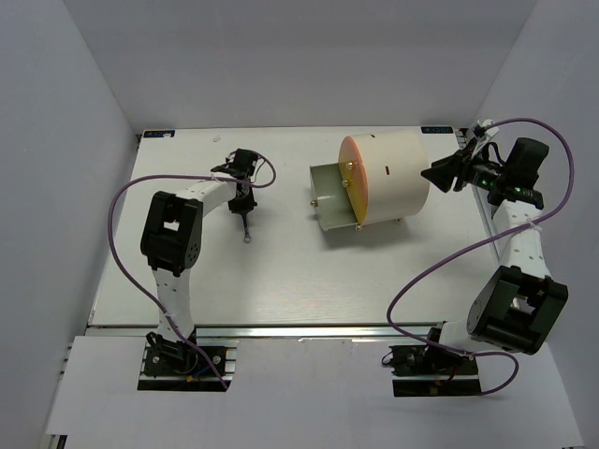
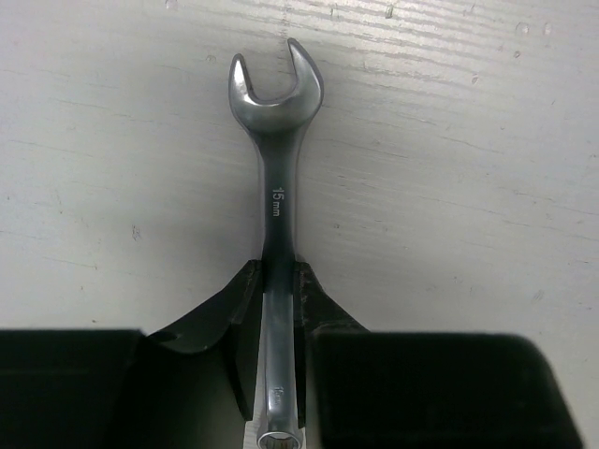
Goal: Sort the tools into containers
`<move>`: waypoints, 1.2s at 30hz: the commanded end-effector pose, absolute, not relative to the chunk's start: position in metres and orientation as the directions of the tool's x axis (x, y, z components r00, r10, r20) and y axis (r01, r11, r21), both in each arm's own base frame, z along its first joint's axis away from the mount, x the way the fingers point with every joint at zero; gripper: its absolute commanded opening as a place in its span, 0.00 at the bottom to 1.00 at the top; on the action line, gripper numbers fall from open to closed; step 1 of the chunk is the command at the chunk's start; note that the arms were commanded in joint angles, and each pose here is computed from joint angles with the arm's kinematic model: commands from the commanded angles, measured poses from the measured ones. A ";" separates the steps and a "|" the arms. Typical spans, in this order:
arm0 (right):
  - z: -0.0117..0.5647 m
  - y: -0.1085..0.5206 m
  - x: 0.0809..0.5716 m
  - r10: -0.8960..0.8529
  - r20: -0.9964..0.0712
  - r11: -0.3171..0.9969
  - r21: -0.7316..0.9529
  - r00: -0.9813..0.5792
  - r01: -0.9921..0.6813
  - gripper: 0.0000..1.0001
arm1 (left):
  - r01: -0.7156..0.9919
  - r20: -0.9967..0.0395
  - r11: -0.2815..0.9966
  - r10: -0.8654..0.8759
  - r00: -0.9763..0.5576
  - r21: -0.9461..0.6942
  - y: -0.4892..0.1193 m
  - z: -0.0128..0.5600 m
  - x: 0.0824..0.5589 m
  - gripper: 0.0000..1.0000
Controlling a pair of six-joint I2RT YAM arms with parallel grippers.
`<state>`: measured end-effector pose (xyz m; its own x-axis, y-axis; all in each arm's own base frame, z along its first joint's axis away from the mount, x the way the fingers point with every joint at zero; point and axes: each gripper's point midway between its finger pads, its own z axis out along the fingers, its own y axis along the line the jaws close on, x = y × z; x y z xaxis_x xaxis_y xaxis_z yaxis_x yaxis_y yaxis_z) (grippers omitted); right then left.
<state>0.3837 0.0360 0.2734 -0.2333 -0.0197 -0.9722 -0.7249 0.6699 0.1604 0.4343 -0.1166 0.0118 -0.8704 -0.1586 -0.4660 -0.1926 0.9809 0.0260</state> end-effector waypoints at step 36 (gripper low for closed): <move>0.280 0.036 0.382 -0.028 -0.980 0.660 0.129 -0.196 -0.740 0.55 | -0.161 -0.417 0.983 -0.185 -0.890 -0.092 -0.139 0.055 0.422 0.00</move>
<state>0.3837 0.0349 0.2735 -0.2333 -0.0189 -0.9722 -0.7231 0.6719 0.1604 0.4180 -0.1312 0.0212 -0.9100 -0.1748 -0.3760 -0.1706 0.9843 -0.0449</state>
